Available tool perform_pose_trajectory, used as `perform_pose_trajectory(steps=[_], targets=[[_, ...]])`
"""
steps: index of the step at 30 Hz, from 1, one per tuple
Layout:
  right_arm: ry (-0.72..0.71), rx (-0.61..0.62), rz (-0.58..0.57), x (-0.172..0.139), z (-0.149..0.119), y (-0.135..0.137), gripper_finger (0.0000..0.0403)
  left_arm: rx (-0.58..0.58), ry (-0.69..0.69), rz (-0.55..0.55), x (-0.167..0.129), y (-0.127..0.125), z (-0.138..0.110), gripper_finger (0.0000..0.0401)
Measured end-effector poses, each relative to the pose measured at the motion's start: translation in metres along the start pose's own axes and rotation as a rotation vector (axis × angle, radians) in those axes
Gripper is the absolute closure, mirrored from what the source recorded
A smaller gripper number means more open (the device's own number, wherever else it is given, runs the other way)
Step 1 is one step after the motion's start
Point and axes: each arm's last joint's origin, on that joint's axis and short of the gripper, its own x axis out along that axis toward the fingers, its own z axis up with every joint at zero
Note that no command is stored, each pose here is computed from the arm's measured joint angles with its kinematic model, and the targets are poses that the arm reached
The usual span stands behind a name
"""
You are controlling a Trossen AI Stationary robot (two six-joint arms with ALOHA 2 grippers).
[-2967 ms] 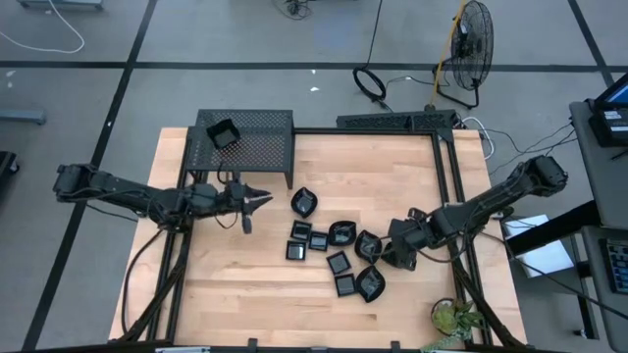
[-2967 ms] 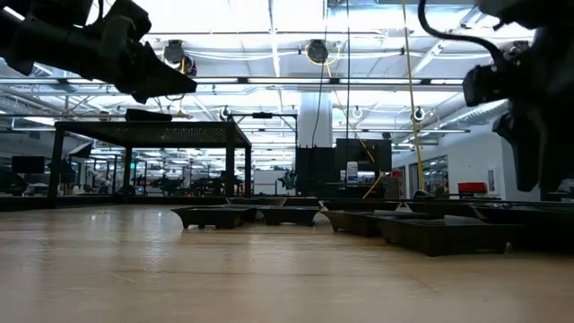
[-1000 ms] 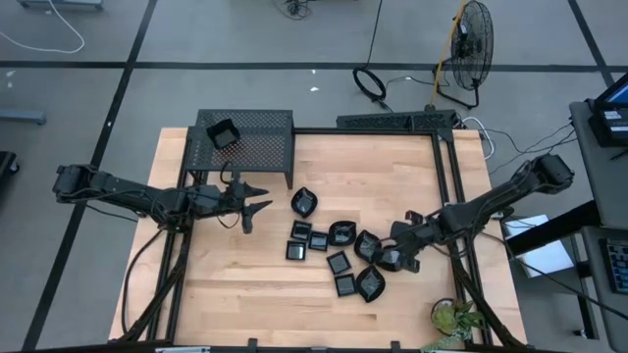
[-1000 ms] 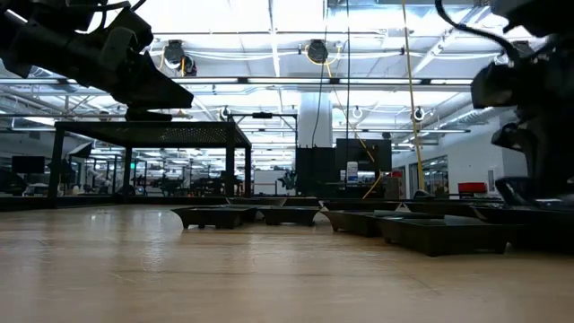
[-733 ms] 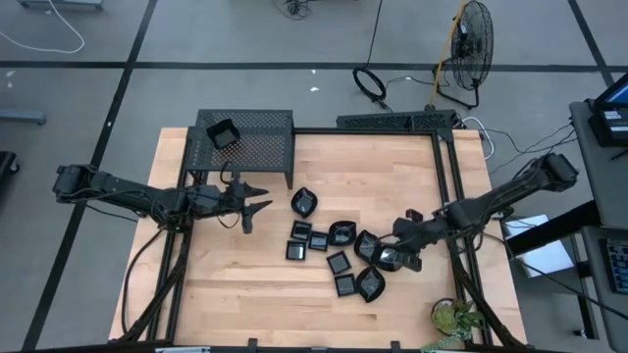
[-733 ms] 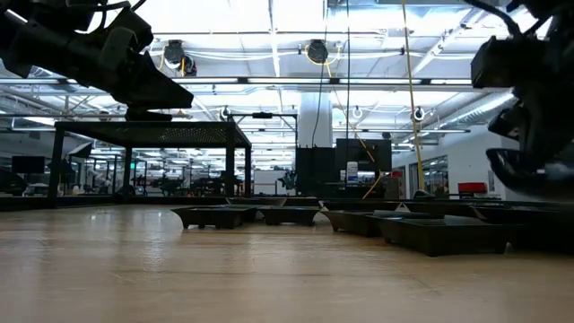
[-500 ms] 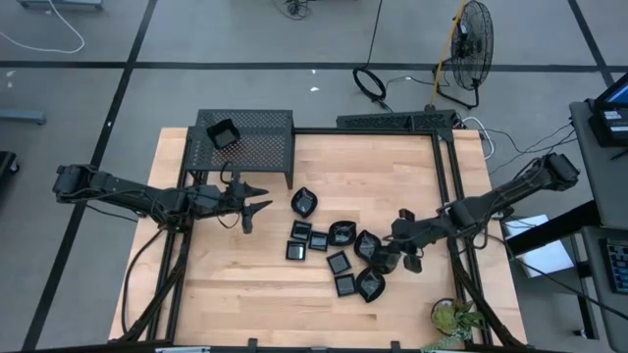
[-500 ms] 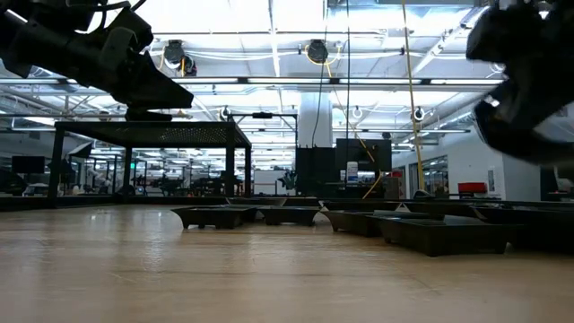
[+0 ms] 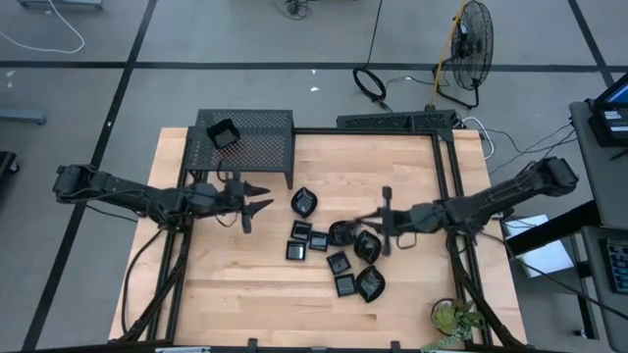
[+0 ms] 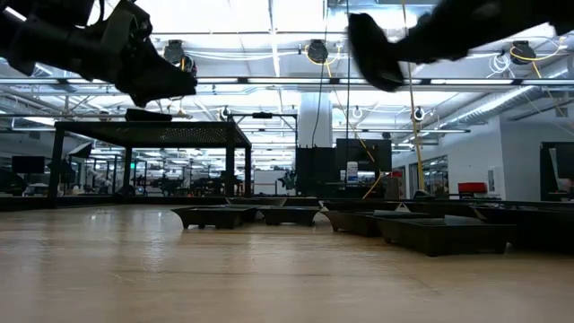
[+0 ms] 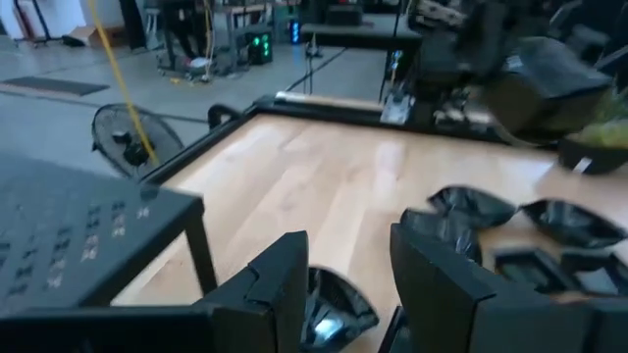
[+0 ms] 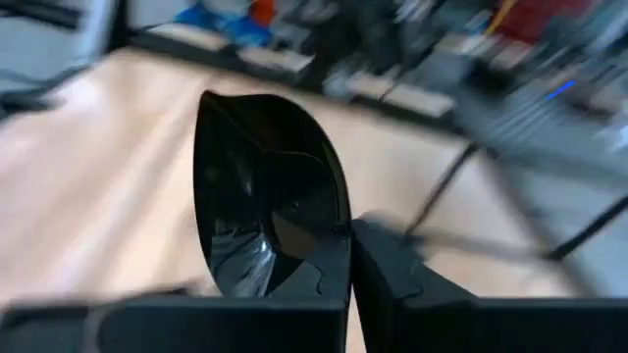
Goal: Pick & Place Mini shaped plates
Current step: Put the leaf-shaped plate on the shelf
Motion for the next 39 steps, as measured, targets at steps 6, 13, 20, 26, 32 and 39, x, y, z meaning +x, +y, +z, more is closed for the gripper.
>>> perform_pose_trajectory(steps=[6,13,20,26,32,39], targets=[[-0.142,-0.115,-0.193,0.032,0.002,-0.024,0.0403,-0.042,-0.057,-0.006,0.0,0.0,0.006,0.0252],[-0.207,-0.252,-0.47,0.067,-0.018,-0.061,0.0403,-0.027,-0.134,-0.016,0.013,-0.005,0.006,0.0252],[-0.26,-0.335,-0.848,0.067,-0.019,-0.081,0.0403,0.087,-0.209,0.129,0.058,-0.015,0.021,0.0251],[-0.213,-0.415,-0.88,0.058,-0.015,-0.076,0.0403,0.268,-0.145,0.315,0.126,-0.026,0.057,0.022],[-0.19,-0.346,-0.882,0.036,-0.029,-0.07,0.0403,0.39,-0.02,0.482,0.174,-0.026,0.073,0.0177],[-0.304,-0.247,-0.838,0.011,-0.033,-0.075,0.0403,0.332,-0.038,0.447,0.188,-0.021,0.074,0.017]])
